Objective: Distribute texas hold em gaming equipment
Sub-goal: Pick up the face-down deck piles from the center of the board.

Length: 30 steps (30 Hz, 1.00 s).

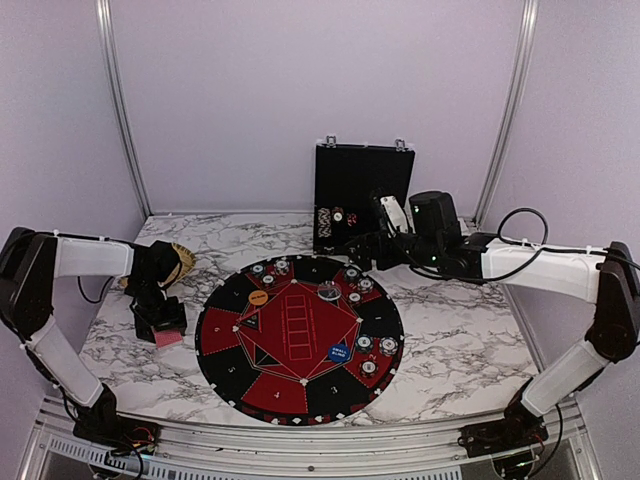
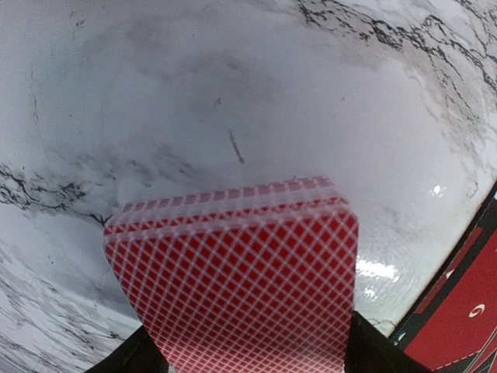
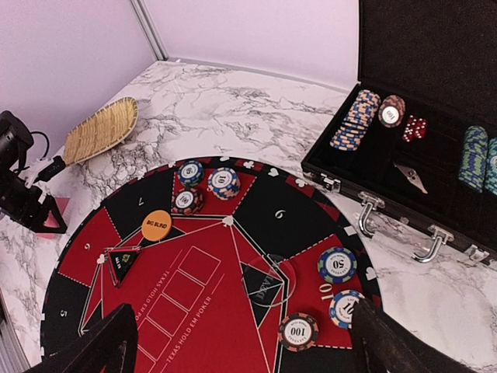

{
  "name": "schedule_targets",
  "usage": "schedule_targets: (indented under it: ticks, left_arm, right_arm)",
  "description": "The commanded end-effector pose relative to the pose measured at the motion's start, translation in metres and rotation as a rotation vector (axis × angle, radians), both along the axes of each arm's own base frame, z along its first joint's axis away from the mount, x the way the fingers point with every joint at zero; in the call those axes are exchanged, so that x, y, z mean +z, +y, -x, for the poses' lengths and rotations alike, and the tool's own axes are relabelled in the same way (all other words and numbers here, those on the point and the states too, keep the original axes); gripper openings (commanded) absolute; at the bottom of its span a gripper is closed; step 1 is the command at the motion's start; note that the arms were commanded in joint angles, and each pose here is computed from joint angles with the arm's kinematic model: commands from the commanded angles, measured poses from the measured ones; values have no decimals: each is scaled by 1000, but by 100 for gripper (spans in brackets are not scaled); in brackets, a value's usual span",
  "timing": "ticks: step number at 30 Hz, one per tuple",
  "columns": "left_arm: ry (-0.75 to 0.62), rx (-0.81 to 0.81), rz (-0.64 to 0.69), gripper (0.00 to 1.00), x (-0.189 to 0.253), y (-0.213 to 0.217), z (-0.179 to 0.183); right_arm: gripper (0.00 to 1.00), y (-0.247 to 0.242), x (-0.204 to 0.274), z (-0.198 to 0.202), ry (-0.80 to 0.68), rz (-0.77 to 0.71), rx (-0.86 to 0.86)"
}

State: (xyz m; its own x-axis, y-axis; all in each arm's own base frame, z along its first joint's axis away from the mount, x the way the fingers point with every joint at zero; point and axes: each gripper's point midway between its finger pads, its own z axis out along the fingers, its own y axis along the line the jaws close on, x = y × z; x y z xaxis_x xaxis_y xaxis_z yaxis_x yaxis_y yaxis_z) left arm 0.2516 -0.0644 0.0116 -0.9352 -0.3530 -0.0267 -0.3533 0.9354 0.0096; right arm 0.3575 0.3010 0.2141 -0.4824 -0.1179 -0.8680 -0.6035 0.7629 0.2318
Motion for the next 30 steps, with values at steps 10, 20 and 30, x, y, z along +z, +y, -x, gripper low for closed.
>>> schedule_targets:
  ticks: [10, 20, 30]
  left_arm:
    - [57, 46, -100, 66, -25, 19, 17]
    - [-1, 31, -78, 49, -16, 16, 9]
    - [-49, 10, -88, 44, 10, 15, -6]
  right_arm:
    - [92, -1, 14, 1, -37, -23, 22]
    - [92, -1, 11, 3, -29, -22, 30]
    - [92, 1, 8, 1, -11, -30, 28]
